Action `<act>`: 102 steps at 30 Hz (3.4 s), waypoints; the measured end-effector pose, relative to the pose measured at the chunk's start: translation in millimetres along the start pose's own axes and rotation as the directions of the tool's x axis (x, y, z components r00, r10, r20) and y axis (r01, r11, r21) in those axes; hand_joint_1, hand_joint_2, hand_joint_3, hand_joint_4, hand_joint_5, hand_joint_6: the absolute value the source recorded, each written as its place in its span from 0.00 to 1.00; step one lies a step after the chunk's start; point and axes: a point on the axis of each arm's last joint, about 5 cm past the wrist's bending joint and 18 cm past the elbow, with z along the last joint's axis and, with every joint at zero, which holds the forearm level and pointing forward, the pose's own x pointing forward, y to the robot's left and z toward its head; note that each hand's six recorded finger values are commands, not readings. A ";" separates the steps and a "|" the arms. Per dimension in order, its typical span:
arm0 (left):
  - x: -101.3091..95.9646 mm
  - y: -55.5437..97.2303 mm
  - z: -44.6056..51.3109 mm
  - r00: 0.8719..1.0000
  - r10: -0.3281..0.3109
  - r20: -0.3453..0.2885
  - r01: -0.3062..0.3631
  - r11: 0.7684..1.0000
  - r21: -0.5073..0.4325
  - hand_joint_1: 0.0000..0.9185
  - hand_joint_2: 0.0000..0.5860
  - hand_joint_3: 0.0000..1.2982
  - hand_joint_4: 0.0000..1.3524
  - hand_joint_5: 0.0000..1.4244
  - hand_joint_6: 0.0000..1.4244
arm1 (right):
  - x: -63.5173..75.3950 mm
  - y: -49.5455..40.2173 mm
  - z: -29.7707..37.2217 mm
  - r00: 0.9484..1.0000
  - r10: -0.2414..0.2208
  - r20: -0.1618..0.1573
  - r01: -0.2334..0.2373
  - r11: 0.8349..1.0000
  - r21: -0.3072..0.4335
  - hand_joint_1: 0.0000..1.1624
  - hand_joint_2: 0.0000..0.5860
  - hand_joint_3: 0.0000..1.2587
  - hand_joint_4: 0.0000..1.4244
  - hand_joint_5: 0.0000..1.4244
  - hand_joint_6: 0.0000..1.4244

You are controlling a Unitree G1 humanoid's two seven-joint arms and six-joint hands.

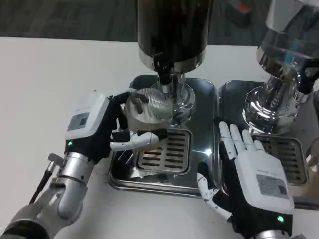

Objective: Grasp the cup under the faucet to collect the drink, then remove the cup.

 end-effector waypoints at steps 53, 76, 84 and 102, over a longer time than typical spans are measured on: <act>-23.7 3.7 -13.6 0.997 0.015 -0.071 -0.020 0.997 -0.078 0.00 0.05 0.03 0.00 0.15 0.07 | 7.5 0.4 -0.9 1.000 -0.002 -0.021 0.003 1.000 0.022 0.36 0.88 0.00 0.00 0.00 0.02; -20.8 63.2 -0.8 0.925 0.211 0.317 -0.130 0.957 -0.259 0.00 0.15 0.07 0.00 0.13 0.09 | 21.6 -1.3 -1.3 1.000 0.013 0.005 -0.013 1.000 0.009 0.35 0.85 0.00 0.00 0.00 0.02; -11.7 60.7 12.9 0.898 0.150 0.413 -0.034 0.961 -0.276 0.00 0.16 0.10 0.00 0.15 0.11 | 21.9 -0.6 0.1 1.000 0.006 -0.004 -0.006 1.000 0.018 0.35 0.85 0.00 0.00 0.00 0.02; -6.3 57.6 23.1 0.868 0.122 0.481 0.015 0.963 -0.270 0.00 0.19 0.23 0.11 0.28 0.21 | 21.4 2.6 1.6 0.999 -0.016 -0.036 0.017 0.999 0.039 0.35 0.85 0.00 0.00 0.00 0.02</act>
